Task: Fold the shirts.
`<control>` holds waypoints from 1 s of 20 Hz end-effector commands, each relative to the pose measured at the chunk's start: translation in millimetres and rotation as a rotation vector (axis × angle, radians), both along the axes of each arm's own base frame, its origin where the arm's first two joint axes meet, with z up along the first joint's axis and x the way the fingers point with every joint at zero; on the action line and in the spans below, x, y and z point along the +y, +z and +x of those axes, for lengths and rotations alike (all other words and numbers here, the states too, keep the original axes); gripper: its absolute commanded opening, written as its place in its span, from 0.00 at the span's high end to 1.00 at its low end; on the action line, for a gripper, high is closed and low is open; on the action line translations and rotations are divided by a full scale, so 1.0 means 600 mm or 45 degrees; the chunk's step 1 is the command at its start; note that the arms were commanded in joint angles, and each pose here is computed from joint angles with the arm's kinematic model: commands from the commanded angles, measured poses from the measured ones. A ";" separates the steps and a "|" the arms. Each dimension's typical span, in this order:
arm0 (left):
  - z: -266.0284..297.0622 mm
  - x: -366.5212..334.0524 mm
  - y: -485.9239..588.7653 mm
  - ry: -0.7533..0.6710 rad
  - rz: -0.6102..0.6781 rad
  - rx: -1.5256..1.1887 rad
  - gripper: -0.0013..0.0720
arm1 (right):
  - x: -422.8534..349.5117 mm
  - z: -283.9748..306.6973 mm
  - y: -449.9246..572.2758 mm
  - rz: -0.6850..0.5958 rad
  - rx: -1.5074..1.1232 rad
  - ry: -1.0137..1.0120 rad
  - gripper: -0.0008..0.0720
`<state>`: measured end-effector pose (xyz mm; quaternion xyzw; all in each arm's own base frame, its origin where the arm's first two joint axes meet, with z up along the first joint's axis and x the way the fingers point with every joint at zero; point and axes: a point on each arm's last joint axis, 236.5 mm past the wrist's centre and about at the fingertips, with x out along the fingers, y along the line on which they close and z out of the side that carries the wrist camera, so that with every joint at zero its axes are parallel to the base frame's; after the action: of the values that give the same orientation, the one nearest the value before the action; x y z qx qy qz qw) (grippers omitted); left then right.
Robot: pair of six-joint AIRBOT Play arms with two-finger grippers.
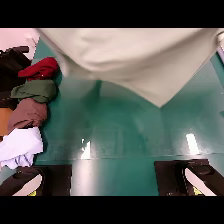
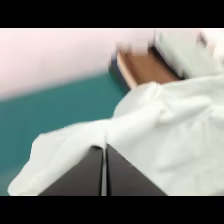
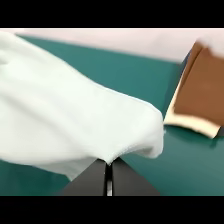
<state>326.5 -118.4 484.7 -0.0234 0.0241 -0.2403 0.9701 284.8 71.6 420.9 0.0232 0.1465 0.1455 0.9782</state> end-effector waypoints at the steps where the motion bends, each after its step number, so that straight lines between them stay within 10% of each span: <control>1: -0.219 0.033 0.165 0.063 -0.039 -0.445 0.95 | -0.034 -0.068 0.079 -0.040 -0.150 -0.092 0.97; 7: -0.256 0.039 0.182 0.076 -0.033 -0.501 0.95 | -0.094 -0.092 0.099 -0.093 -0.093 -0.282 0.97; 20: 0.248 -0.082 -0.612 -0.150 0.218 1.071 0.95 | -0.097 0.226 -0.438 -0.011 0.994 -0.147 0.97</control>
<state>444.2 -152.6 229.2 -0.0390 0.3561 -0.2606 0.8965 386.8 20.1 245.8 0.0787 0.4309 0.0871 0.8947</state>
